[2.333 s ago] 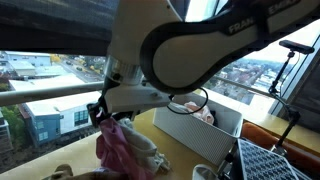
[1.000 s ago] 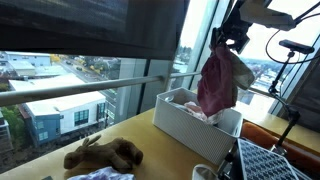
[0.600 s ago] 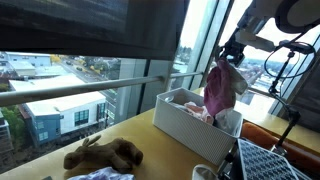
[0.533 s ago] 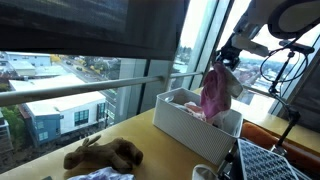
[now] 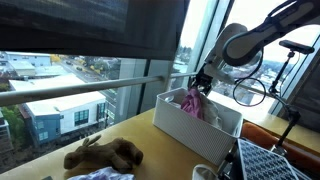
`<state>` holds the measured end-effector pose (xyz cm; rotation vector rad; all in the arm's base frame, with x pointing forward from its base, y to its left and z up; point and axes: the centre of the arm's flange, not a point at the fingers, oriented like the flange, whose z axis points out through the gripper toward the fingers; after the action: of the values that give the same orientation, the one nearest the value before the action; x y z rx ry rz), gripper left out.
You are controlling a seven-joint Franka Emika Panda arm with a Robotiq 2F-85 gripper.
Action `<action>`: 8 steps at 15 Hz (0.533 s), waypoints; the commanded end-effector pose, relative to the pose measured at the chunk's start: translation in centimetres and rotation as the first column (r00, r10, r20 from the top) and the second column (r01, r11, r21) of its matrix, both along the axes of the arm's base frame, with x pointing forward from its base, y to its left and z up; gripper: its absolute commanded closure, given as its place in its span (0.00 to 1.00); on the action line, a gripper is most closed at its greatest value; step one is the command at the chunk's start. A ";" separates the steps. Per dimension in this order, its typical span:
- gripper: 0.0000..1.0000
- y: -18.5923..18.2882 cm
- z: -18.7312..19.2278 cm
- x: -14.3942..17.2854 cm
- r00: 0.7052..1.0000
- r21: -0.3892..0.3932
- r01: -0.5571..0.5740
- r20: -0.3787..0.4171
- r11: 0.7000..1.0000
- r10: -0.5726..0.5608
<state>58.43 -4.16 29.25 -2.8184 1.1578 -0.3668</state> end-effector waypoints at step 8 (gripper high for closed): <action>0.18 9.8 13.4 1.7 0.967 -0.164 -0.251 0.005 0.954 0.255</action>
<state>61.54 1.59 36.70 -2.9743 0.8845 -0.4264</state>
